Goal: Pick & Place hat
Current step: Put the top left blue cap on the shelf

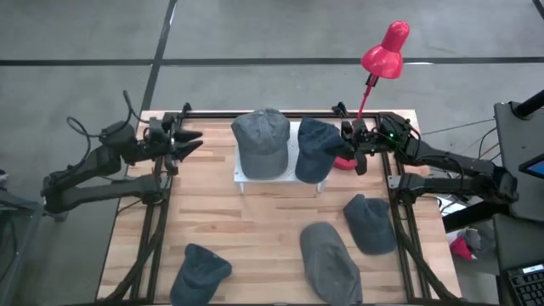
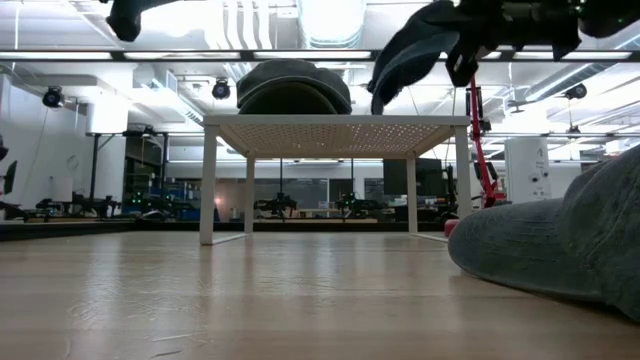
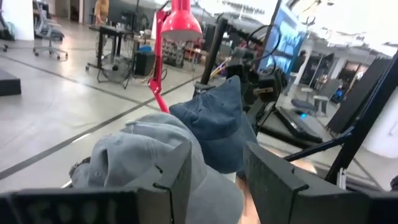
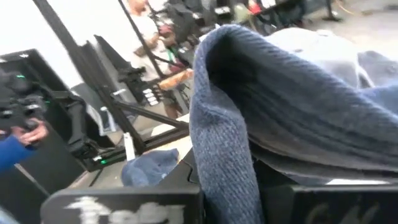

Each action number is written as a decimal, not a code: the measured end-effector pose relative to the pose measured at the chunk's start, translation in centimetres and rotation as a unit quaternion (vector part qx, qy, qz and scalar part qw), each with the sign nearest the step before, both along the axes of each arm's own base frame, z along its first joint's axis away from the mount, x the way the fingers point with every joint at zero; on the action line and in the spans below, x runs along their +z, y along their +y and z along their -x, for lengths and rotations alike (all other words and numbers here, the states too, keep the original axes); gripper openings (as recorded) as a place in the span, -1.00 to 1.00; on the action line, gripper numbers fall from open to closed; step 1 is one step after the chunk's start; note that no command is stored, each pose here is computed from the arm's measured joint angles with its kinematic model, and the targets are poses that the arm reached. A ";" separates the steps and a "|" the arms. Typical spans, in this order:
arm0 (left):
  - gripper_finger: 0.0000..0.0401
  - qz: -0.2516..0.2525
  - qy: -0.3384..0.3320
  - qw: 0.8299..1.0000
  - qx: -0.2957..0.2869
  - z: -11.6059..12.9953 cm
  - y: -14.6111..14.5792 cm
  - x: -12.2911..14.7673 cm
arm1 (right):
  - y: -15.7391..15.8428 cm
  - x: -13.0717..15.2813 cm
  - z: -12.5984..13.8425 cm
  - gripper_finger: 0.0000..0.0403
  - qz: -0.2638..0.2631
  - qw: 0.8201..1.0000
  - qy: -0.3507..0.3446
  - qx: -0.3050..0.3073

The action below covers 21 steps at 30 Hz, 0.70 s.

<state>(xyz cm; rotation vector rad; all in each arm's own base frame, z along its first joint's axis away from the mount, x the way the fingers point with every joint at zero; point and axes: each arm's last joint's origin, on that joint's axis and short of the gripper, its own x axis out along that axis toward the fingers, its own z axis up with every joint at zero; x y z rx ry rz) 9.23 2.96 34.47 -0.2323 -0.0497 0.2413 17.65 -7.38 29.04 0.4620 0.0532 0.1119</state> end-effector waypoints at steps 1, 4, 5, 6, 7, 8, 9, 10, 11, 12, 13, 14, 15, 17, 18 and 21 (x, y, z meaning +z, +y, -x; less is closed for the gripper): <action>-0.28 0.001 -0.002 1.000 0.000 0.1 0.0 -0.3 | -0.1 -0.1 0.1 -0.94 0.000 1.000 -0.011 0.007; -0.28 0.001 -0.002 1.000 -0.001 0.3 -0.1 -0.9 | -0.4 -0.5 0.5 -0.94 -0.002 0.999 -0.036 0.018; -0.28 0.000 -0.006 1.000 0.000 0.4 -0.1 -1.1 | -0.6 -0.7 0.7 -0.94 -0.005 0.999 -0.041 0.020; -0.28 0.000 -0.006 1.000 0.000 0.4 -0.1 -1.2 | -0.7 -0.8 0.8 -0.94 -0.006 0.999 -0.048 0.023; -0.28 0.001 -0.003 1.000 0.000 0.4 -0.2 -1.5 | -0.9 -1.0 1.0 -0.94 -0.007 0.998 -0.053 0.027; -0.28 0.003 0.002 1.000 -0.001 0.5 -0.2 -1.8 | -1.0 -1.1 1.2 -0.94 -0.009 0.998 -0.059 0.032; -0.28 0.003 0.001 1.000 -0.001 0.6 -0.2 -2.0 | -1.2 -1.2 1.4 -0.94 -0.013 0.997 -0.062 0.036; -0.28 0.002 -0.003 1.000 -0.001 0.7 -0.2 -2.0 | -1.4 -1.4 1.6 -0.94 -0.015 0.997 -0.062 0.041; -0.28 0.002 -0.004 1.000 0.000 0.7 -0.3 -2.1 | -1.5 -1.6 1.7 -0.94 -0.020 0.997 -0.059 0.045; -0.28 0.002 -0.003 1.000 0.000 0.8 -0.3 -2.2 | -1.7 -1.8 1.9 -0.94 -0.026 0.997 -0.055 0.047; -0.28 0.002 -0.004 1.000 0.000 0.9 -0.3 -2.2 | -1.9 -1.8 2.0 -0.94 -0.027 0.997 -0.056 0.048; -0.28 0.000 -0.007 1.000 -0.001 0.9 -0.3 -2.1 | -2.0 -1.9 2.1 -0.94 -0.026 0.997 -0.057 0.049; -0.28 0.000 -0.008 1.000 0.000 0.9 -0.3 -2.1 | -2.1 -1.8 2.2 -0.94 -0.023 0.997 -0.060 0.051; -0.28 0.002 -0.003 1.000 0.000 0.8 -0.3 -2.2 | -2.3 -1.6 2.4 -0.94 -0.018 0.996 -0.067 0.053; -0.28 0.002 -0.002 1.000 -0.001 0.8 -0.3 -2.2 | -2.3 -1.5 2.5 -0.94 -0.016 0.996 -0.071 0.055; -0.28 0.004 0.002 1.000 0.000 0.8 -0.3 -2.3 | -2.5 -1.3 2.4 -0.94 -0.007 0.995 -0.084 0.058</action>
